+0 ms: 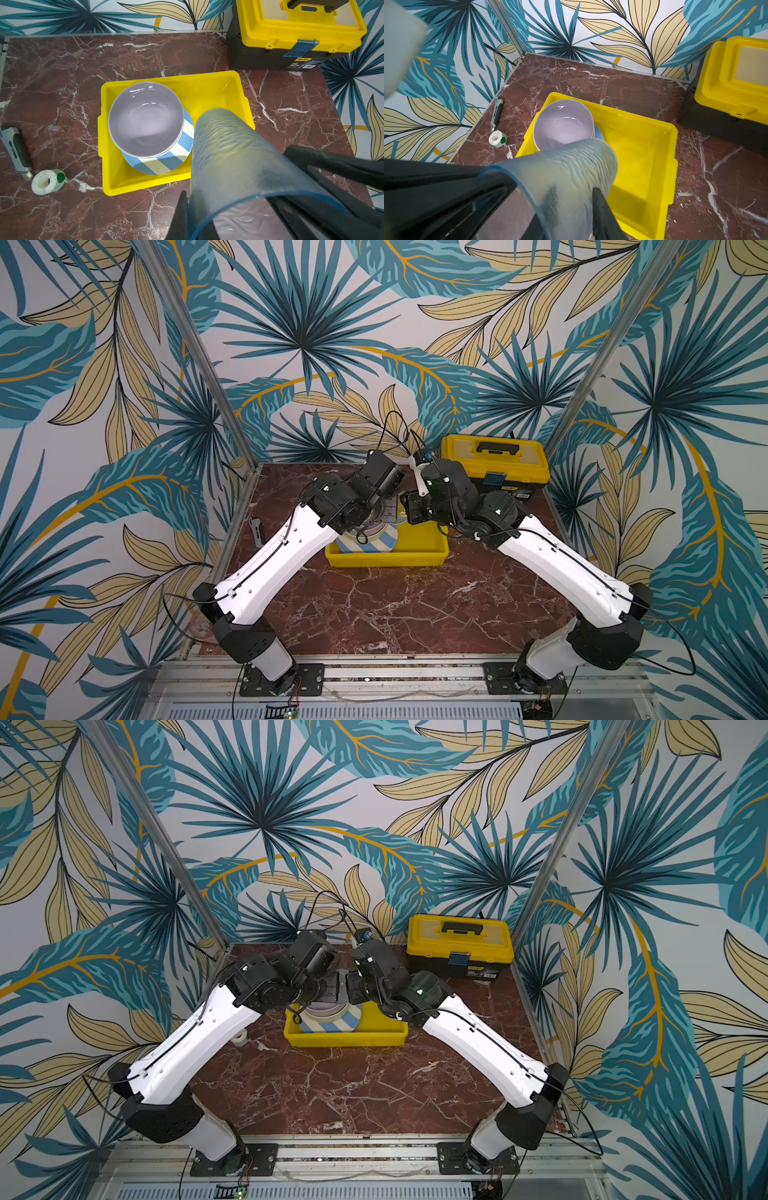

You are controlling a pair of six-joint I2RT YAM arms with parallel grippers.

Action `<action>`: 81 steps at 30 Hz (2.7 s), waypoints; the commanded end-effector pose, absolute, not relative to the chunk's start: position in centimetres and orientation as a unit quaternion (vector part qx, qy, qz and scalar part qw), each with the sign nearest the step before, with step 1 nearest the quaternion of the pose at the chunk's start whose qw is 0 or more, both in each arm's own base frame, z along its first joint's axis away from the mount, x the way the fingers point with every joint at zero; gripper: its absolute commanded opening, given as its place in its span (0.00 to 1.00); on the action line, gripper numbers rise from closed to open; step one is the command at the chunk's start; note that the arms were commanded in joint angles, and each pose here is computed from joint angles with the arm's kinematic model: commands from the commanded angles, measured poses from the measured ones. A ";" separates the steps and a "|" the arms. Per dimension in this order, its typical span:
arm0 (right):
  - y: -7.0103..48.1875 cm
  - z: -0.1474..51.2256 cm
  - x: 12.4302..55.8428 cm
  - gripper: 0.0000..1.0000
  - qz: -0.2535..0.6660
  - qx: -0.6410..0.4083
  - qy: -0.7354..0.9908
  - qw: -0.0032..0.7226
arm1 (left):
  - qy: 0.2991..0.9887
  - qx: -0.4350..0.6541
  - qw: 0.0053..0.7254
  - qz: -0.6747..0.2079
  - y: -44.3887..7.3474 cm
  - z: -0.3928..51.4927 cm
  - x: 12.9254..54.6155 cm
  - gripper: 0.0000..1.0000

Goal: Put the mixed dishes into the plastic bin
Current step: 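Hold the cup over the bin with left gripper while right gripper grips it, then open the left gripper and withdraw while the right gripper holds the blue cup, then lower the frosted blue cup upright into the bin with the right gripper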

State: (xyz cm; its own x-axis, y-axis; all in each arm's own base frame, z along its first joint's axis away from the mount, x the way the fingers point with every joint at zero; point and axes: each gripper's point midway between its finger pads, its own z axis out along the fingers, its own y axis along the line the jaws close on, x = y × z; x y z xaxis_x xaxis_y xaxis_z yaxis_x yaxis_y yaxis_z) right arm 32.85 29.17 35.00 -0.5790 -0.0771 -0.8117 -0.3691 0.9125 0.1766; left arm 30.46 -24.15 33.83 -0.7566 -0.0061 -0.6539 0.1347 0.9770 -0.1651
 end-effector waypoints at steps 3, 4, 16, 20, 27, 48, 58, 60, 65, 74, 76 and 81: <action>28.9 33.8 33.4 0.19 0.157 -0.113 0.884 0.425 | 0.911 0.047 0.385 -0.138 -24.7 36.5 30.2 0.03; 29.0 33.9 33.4 0.18 0.160 -0.112 0.884 0.425 | 0.911 0.048 0.384 -0.140 -24.7 36.4 30.1 0.05; 28.0 33.9 33.8 0.02 0.180 -0.087 0.885 0.420 | 0.919 0.059 0.356 -0.160 -25.2 35.1 29.0 0.21; 27.6 33.7 34.0 0.00 0.187 -0.077 0.885 0.418 | 0.919 0.057 0.356 -0.159 -24.9 34.9 28.8 0.25; 26.8 33.3 34.6 0.00 0.194 -0.064 0.888 0.413 | 0.918 0.046 0.362 -0.156 -23.9 34.8 28.3 0.31; 19.2 25.0 43.7 0.00 0.057 -0.035 0.942 0.329 | 0.908 0.005 0.386 -0.160 -16.0 34.9 25.8 0.60; 18.2 20.9 46.0 0.00 0.026 -0.039 0.960 0.276 | 0.911 -0.015 0.382 -0.155 -14.0 33.8 24.7 0.68; 18.1 20.3 46.3 0.00 0.025 -0.038 0.962 0.270 | 0.913 -0.019 0.379 -0.153 -13.6 33.4 24.7 0.68; 17.6 18.8 47.2 0.00 0.019 -0.032 0.966 0.257 | 0.916 -0.019 0.372 -0.151 -13.5 32.9 24.7 0.68; 17.1 16.6 48.2 0.00 -0.013 -0.037 0.971 0.236 | 0.920 -0.022 0.364 -0.142 -13.1 32.2 24.9 0.70; 17.0 16.4 48.4 0.00 -0.017 -0.037 0.971 0.235 | 0.920 -0.024 0.364 -0.142 -13.0 32.1 24.9 0.70; 16.5 15.3 48.8 0.00 -0.036 -0.036 0.973 0.225 | 0.923 -0.035 0.359 -0.134 -12.4 31.7 24.9 0.70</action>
State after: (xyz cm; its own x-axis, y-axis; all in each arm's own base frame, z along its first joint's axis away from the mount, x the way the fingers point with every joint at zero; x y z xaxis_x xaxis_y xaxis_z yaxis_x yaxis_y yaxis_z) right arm 48.55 17.18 15.62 -0.8914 -0.0771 -0.4466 -0.0614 0.9969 -0.0496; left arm 25.18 -13.06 32.26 -0.7301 -0.1582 -0.6648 0.0513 0.9574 -0.2841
